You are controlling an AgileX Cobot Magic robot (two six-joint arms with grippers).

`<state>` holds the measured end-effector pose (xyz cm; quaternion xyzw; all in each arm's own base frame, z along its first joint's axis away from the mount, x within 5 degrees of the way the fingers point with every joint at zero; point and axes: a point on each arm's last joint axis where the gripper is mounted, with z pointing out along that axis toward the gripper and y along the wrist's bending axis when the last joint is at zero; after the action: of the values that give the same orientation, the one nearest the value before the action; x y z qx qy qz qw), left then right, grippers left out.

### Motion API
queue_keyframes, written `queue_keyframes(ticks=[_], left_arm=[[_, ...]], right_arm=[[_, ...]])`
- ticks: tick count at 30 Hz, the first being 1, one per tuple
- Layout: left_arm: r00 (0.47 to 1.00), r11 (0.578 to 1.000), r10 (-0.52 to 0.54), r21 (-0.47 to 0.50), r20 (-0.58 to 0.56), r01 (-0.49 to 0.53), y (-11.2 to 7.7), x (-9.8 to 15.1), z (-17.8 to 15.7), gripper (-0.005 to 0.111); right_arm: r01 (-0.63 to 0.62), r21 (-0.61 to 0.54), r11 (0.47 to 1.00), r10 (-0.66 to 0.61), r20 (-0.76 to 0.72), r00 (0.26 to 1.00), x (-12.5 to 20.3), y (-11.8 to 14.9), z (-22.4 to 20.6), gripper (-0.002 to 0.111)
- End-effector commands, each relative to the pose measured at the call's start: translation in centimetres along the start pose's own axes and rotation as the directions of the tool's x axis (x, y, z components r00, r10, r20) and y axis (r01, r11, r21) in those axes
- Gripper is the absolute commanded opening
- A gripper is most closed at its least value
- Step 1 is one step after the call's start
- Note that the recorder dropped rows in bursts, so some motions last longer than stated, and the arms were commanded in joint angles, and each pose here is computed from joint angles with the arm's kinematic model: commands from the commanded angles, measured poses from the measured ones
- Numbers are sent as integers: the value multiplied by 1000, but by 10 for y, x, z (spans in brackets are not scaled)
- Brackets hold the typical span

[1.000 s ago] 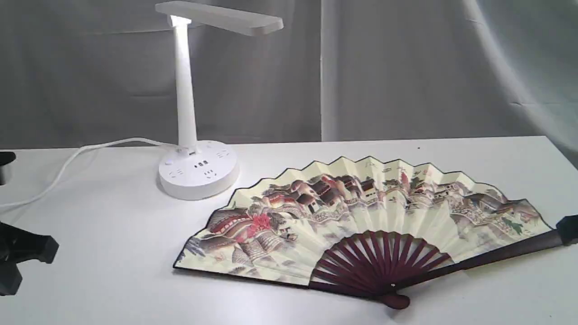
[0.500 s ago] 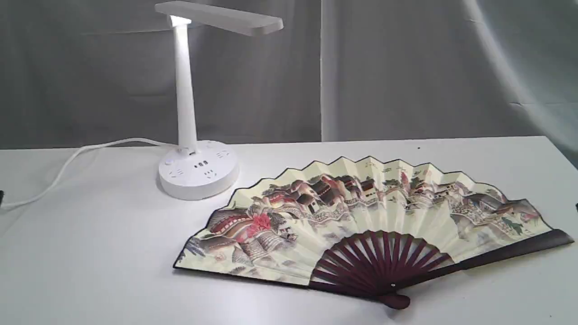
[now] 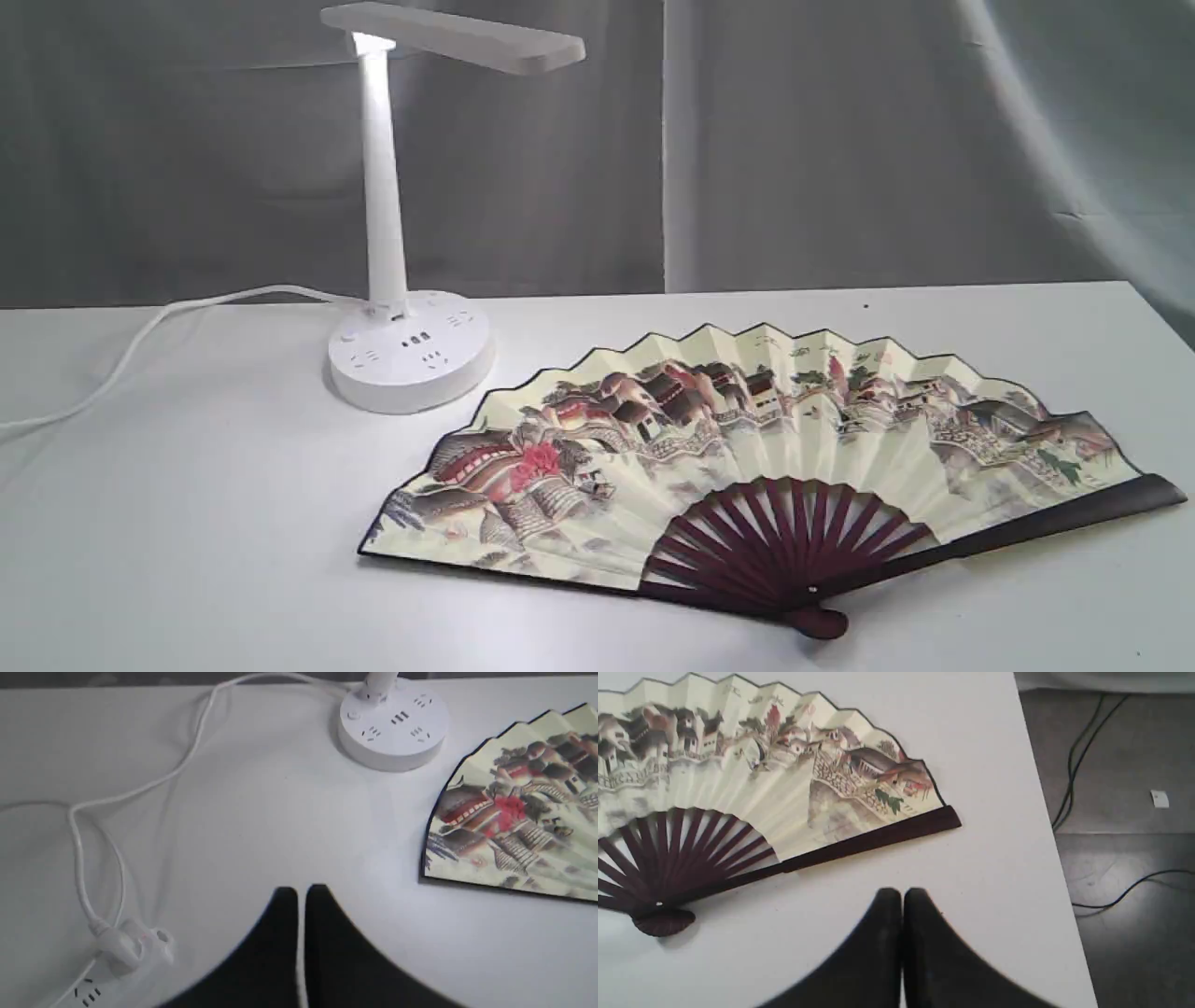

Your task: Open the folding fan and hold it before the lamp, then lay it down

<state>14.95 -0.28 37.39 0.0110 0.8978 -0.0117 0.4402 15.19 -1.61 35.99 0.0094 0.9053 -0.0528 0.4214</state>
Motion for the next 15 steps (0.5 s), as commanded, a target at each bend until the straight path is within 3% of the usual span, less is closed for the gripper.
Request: queue_keyframes(ticks=[1, 7, 15], left_arm=[[997, 1000, -3, -2, 75, 3, 0, 3, -22, 0], [980, 1000, 3, -4, 201, -2, -2, 12, -57, 0], [955, 999, 16, -35, 295, -6, 0, 16, -76, 0]], right_arm=[[0, 2, 1000, 0, 64, 998, 7, 0, -23, 0], [-4, 10, 1000, 2, 150, 989, 23, -1, -60, 0], [23, 40, 999, -32, 232, 972, 45, -2, -95, 0]])
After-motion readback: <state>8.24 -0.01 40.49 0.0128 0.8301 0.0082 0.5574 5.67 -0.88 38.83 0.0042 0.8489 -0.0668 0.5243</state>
